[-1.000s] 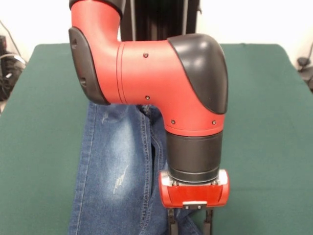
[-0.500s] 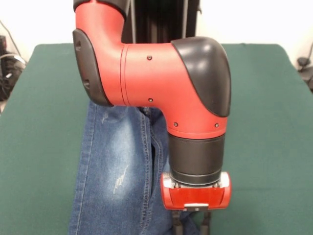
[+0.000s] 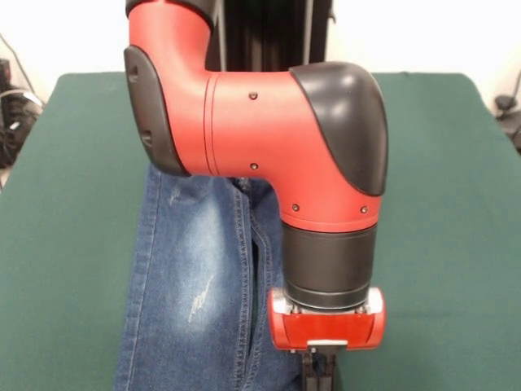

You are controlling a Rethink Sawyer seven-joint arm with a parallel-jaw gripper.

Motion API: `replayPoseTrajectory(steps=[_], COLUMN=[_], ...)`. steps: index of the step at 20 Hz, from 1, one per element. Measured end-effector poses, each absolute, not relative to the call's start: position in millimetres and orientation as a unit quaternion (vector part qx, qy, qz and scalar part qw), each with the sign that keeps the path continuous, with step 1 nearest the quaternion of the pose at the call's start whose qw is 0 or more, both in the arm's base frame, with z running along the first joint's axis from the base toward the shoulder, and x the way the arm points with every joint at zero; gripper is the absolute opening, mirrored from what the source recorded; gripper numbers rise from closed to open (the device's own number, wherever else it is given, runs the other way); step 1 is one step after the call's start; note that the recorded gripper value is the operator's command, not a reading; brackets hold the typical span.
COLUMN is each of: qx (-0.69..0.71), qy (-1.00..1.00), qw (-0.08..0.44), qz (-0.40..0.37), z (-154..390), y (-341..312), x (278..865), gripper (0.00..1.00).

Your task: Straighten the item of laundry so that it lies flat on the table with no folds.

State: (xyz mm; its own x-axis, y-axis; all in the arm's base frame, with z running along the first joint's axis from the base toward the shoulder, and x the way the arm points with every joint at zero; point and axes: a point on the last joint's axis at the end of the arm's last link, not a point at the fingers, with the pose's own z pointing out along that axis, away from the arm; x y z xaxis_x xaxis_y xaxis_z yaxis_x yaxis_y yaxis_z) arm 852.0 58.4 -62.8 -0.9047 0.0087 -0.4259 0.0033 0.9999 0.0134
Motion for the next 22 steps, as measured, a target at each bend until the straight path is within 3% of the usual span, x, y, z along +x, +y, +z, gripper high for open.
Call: replayPoseTrajectory(steps=[22], qx=[0.019], qy=[0.966], qw=[0.256], qz=[0.016], z=[-67], y=[70], x=[872], gripper=[0.0])
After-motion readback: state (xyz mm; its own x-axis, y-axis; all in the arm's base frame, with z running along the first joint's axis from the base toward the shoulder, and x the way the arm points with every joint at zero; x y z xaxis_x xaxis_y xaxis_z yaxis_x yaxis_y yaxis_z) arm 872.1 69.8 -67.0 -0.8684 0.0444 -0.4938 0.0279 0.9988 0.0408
